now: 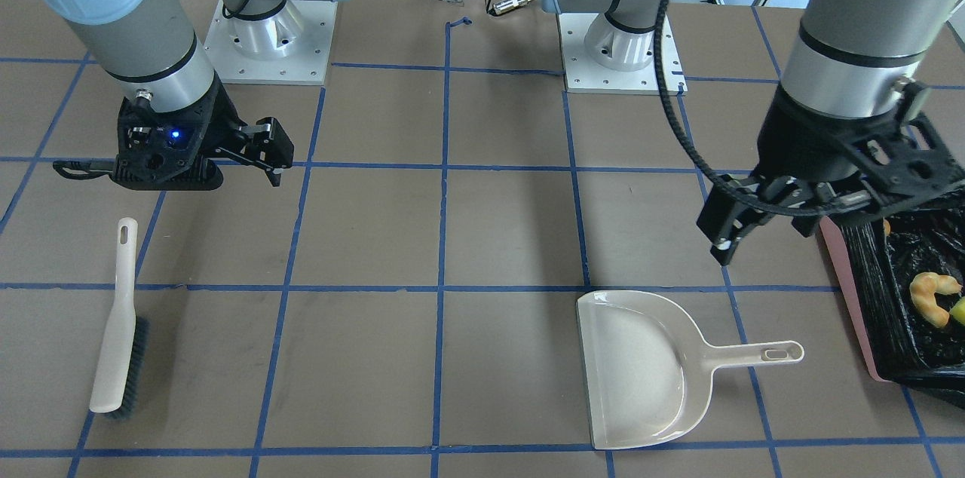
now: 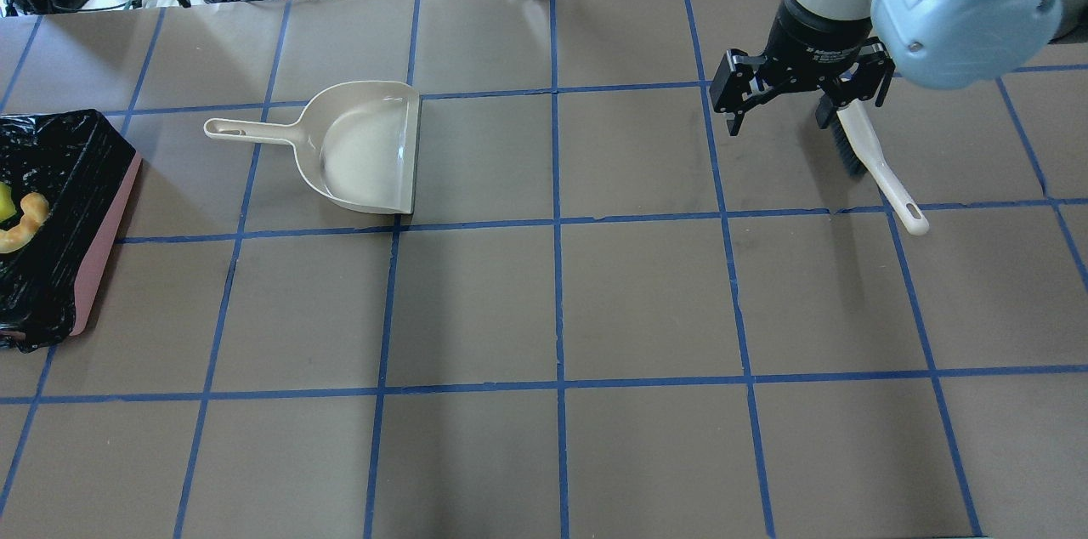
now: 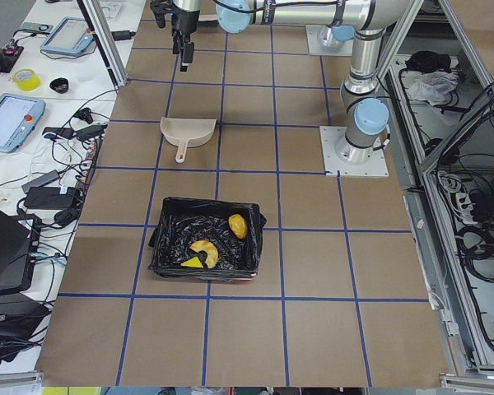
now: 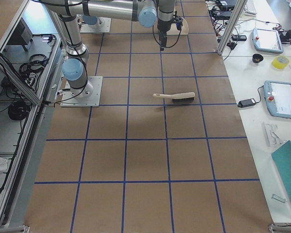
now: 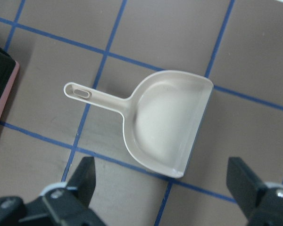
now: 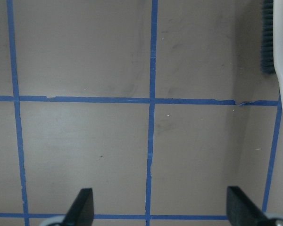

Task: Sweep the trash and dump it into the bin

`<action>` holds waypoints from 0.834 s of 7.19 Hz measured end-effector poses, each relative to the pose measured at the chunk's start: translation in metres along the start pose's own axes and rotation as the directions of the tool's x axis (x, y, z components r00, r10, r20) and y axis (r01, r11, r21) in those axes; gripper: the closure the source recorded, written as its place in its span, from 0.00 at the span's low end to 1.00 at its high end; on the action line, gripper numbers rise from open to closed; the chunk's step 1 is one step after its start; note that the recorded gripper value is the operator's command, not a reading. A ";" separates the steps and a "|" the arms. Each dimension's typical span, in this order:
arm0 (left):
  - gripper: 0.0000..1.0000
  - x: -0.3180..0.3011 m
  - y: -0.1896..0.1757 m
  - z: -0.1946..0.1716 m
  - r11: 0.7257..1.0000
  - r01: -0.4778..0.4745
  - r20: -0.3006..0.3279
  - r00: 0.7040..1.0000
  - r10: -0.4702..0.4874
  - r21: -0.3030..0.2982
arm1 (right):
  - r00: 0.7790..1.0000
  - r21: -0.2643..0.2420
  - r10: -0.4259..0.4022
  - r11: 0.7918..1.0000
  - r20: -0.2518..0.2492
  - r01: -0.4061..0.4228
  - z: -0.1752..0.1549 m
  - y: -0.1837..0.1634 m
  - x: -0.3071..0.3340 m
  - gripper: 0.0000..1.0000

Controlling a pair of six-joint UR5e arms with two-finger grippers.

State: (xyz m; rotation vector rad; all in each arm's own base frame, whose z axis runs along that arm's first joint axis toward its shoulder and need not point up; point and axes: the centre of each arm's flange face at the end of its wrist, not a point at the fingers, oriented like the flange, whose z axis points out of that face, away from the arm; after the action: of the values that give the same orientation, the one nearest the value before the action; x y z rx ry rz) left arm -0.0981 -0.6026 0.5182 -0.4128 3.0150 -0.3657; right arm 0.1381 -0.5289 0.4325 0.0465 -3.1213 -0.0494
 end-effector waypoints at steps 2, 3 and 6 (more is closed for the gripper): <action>0.00 0.018 0.023 0.002 0.987 -0.129 -0.061 0.990 0.124 -0.096 | 1.000 0.000 -0.001 1.000 0.000 0.001 0.000 0.000 0.000 0.00; 0.00 0.029 0.032 0.003 0.973 -0.197 -0.081 0.979 0.189 -0.117 | 1.000 0.000 -0.001 1.000 0.000 0.001 0.000 0.000 0.000 0.00; 0.00 0.053 0.058 0.019 0.945 -0.279 -0.119 0.958 0.262 -0.168 | 1.000 0.000 -0.001 1.000 0.000 0.001 0.000 0.000 0.000 0.00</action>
State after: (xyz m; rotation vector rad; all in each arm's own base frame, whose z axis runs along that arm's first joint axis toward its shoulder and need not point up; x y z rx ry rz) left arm -0.1614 -0.5673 0.4835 0.0144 3.1508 -0.0894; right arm 0.1379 -0.5289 0.4325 0.0481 -3.1210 -0.0494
